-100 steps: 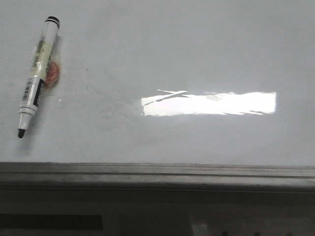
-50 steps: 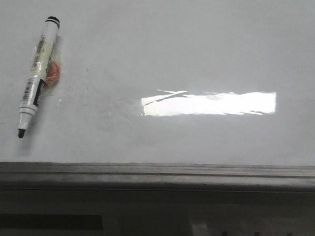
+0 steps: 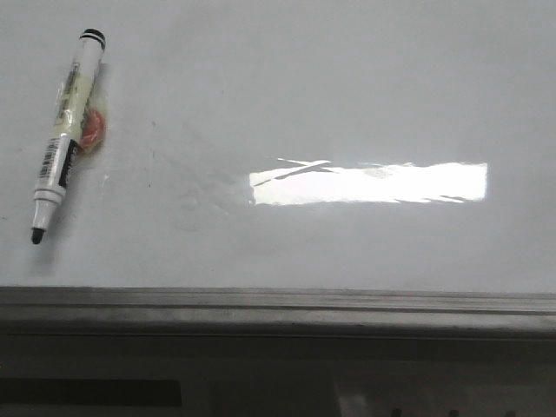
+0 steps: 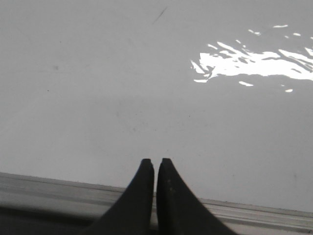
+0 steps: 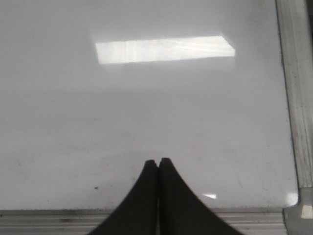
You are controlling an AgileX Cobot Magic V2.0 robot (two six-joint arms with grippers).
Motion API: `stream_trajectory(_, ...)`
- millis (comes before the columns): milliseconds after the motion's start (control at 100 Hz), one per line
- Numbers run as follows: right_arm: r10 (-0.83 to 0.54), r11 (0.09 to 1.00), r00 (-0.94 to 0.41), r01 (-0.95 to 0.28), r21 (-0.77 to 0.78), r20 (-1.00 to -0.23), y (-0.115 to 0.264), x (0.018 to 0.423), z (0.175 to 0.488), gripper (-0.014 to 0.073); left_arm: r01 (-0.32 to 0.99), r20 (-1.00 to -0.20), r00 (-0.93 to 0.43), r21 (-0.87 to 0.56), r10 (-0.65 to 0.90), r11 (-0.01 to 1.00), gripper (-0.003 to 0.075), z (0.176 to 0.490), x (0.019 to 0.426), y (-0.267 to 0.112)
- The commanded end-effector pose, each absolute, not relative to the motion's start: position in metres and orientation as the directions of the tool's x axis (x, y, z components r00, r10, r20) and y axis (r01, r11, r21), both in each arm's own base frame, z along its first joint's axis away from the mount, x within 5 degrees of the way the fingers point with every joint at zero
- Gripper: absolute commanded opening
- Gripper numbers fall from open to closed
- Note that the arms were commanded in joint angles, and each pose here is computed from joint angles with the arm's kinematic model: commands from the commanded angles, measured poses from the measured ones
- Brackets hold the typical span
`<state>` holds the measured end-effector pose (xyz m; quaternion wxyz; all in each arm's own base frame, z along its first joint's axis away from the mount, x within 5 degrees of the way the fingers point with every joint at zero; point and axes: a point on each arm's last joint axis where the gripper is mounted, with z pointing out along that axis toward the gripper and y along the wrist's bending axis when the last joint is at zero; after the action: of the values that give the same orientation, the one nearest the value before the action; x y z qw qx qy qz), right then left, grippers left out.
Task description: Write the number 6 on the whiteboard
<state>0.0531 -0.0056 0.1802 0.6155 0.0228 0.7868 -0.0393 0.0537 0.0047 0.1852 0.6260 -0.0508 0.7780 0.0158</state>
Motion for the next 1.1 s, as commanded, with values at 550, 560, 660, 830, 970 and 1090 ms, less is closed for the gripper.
stream_trajectory(550,-0.011,0.997,0.137,0.081,0.0,-0.991,-0.004,0.055,0.21,-0.0071,-0.082,-0.961,0.272,-0.075,-0.05,0.994,-0.002,0.224,0.051,0.006)
stream_trajectory(560,-0.011,0.997,0.137,0.081,0.0,-0.991,-0.004,0.055,0.21,-0.0071,-0.082,-0.96,0.274,-0.074,-0.049,0.994,-0.002,0.224,0.051,0.006)
stream_trajectory(660,0.002,0.997,0.11,0.08,0.011,-0.994,-0.004,0.054,0.211,-0.0071,-0.081,-0.963,0.266,-0.074,-0.05,0.994,-0.002,0.229,0.05,0.005)
stream_trajectory(830,0.093,0.993,0.011,0.071,0.094,-0.996,-0.003,0.054,0.222,-0.0071,-0.083,-0.992,0.107,-0.073,-0.064,0.994,-0.002,0.247,0.047,0.004)
stream_trajectory(970,0.168,0.985,-0.087,0.065,0.162,-0.982,-0.002,0.059,0.232,-0.0071,-0.08,-0.995,0.067,-0.082,-0.077,0.993,-0.002,0.269,0.047,0.004)
stream_trajectory(1090,0.191,0.981,-0.119,0.062,0.185,-0.974,-0.001,0.064,0.248,-0.0071,-0.079,-0.995,0.059,-0.084,-0.079,0.993,-0.0016,0.278,0.049,0.004)
